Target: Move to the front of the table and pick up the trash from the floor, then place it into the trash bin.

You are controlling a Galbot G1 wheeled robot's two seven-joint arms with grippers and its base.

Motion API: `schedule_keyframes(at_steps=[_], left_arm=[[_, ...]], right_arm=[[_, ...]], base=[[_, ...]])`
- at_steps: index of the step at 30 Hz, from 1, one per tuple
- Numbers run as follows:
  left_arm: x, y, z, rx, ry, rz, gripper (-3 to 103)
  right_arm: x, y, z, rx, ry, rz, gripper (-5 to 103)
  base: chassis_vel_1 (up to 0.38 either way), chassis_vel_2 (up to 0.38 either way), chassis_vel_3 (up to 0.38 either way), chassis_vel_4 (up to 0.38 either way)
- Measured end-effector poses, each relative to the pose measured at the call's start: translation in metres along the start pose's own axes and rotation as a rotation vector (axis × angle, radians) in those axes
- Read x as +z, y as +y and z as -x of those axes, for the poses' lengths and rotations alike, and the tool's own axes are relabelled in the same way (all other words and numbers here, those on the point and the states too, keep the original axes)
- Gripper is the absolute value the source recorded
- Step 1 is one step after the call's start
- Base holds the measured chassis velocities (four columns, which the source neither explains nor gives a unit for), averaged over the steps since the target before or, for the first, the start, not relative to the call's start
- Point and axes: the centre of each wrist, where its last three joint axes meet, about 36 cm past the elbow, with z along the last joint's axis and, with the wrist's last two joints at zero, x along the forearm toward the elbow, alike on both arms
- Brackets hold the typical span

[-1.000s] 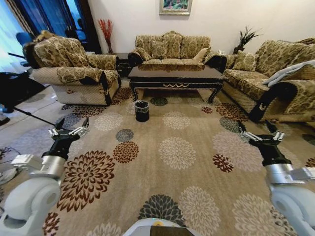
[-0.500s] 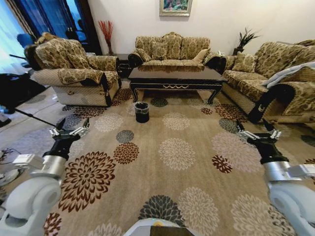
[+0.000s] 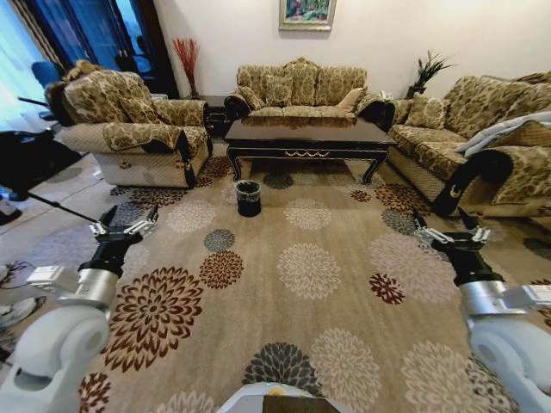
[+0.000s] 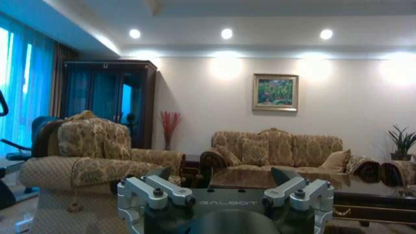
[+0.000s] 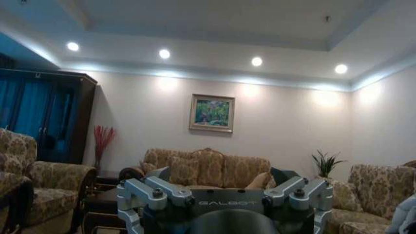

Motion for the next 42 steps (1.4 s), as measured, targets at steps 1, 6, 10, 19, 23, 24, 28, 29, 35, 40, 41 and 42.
schedule_keyframes(at_steps=[1, 6, 10, 19, 23, 24, 28, 29, 35, 40, 41, 42], left_arm=[[0.0, -0.0001, 0.0002, 0.001, 0.0, -0.001, 100], [0.0, -0.0003, 0.0006, 0.002, 0.0, -0.001, 100], [-0.0001, -0.0006, 0.0009, 0.003, 0.0, -0.002, 100], [-0.0004, -0.001, 0.001, 0.004, 0.0, -0.005, 100], [-0.0011, -0.0022, -0.0001, 0.007, -0.001, -0.007, 100], [-0.0011, -0.0022, -0.0001, 0.007, -0.001, -0.007, 100], [-0.0017, -0.003, -0.0007, 0.008, -0.001, -0.008, 100], [-0.0018, -0.0031, -0.0008, 0.008, -0.001, -0.008, 100], [-0.0022, -0.0032, -0.0011, 0.008, -0.002, -0.01, 100], [-0.0015, -0.0038, -0.0019, 0.006, 0.0, -0.014, 100], [-0.0013, -0.0042, -0.0022, 0.006, 0.001, -0.016, 100], [-0.0011, -0.0048, -0.0026, 0.007, 0.002, -0.017, 100]], right_arm=[[-0.0002, -0.0002, 0.0003, 0.0, -0.001, 0.0, 100], [-0.0003, -0.0014, 0.0019, 0.0, -0.003, -0.002, 100], [-0.0006, -0.0019, 0.0028, -0.001, -0.005, -0.003, 100], [-0.0009, -0.0026, 0.0042, -0.002, -0.006, -0.003, 100], [-0.0009, -0.0026, 0.004, 0.001, -0.008, 0.0, 100], [-0.0009, -0.0026, 0.004, 0.001, -0.008, 0.0, 100], [-0.0017, -0.0029, 0.003, 0.004, -0.009, 0.001, 100], [-0.0019, -0.0029, 0.0029, 0.004, -0.009, 0.0, 100], [-0.0024, -0.0031, 0.0033, 0.004, -0.011, -0.001, 100], [-0.0022, -0.0028, 0.0035, 0.002, -0.011, 0.0, 100], [-0.002, -0.0026, 0.0035, 0.002, -0.011, 0.001, 100], [-0.0018, -0.0024, 0.0036, 0.002, -0.01, 0.002, 100]], base=[[0.0, 0.0, 0.0, 0.0], [0.0, 0.0, 0.0, 0.0], [0.0, 0.0, 0.0, 0.0], [0.0, 0.0, 0.0, 0.0], [0.0, 0.0, 0.0, 0.0], [0.0, 0.0, 0.0, 0.0], [0.0, 0.0, 0.0, 0.0], [0.0, 0.0, 0.0, 0.0], [0.0, 0.0, 0.0, 0.0], [0.0, 0.0, 0.0, 0.0], [0.0, 0.0, 0.0, 0.0], [0.0, 0.0, 0.0, 0.0]])
